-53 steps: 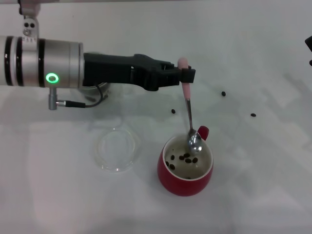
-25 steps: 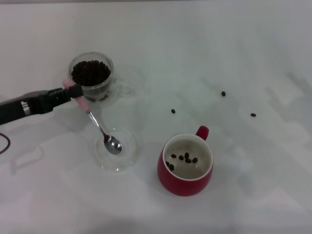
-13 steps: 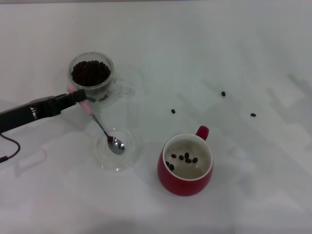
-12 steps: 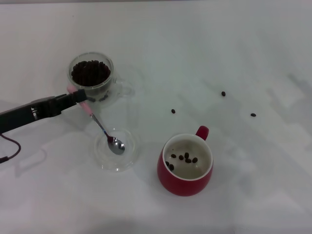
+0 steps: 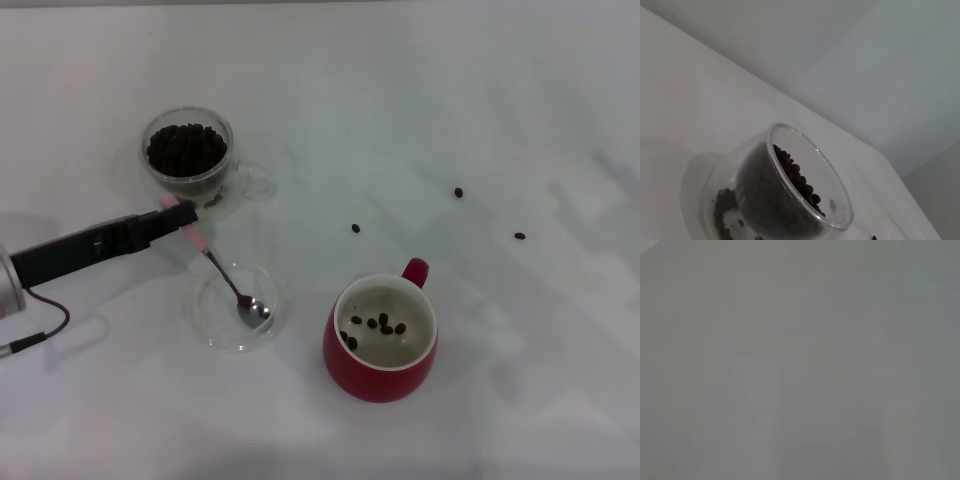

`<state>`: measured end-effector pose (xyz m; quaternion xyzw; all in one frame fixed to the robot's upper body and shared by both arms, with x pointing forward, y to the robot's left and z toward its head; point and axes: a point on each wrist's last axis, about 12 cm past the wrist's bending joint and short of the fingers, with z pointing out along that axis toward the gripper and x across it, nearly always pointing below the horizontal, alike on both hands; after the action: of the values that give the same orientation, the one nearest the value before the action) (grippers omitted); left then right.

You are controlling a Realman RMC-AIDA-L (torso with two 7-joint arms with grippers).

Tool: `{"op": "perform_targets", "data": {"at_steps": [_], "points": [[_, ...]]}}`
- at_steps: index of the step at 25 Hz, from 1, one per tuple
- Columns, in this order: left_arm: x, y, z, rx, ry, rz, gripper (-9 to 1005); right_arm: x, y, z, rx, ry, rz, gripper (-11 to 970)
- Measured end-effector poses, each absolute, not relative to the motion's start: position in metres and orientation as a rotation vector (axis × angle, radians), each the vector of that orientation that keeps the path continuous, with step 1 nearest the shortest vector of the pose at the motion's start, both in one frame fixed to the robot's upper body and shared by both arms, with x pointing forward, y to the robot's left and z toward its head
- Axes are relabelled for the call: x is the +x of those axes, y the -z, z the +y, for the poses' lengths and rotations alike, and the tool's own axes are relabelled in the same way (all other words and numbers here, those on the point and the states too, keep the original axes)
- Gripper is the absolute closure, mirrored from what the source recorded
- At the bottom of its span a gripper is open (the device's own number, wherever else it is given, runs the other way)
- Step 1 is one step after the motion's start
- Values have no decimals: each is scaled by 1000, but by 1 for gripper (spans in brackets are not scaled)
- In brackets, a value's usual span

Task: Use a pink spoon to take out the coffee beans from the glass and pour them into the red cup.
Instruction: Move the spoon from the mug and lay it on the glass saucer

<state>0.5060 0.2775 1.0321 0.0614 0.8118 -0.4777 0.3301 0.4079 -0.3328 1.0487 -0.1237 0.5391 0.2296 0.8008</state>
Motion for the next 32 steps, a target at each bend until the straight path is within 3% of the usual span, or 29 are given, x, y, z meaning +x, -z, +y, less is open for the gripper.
{"op": "perform_targets", "data": {"at_steps": [13, 25, 27, 32], "points": [[501, -1028, 271, 225, 1268, 2123, 763, 406, -1047, -332, -268, -499, 1169, 190], [497, -1031, 297, 214, 1176, 2086, 553, 404, -1047, -331, -264, -517, 1169, 190], [496, -1032, 304, 226, 1139, 2062, 350, 404, -1047, -331, -265, -518, 1169, 190], [494, -1036, 318, 270, 1046, 1994, 269, 405, -1047, -331, -262, -517, 1167, 190]]}}
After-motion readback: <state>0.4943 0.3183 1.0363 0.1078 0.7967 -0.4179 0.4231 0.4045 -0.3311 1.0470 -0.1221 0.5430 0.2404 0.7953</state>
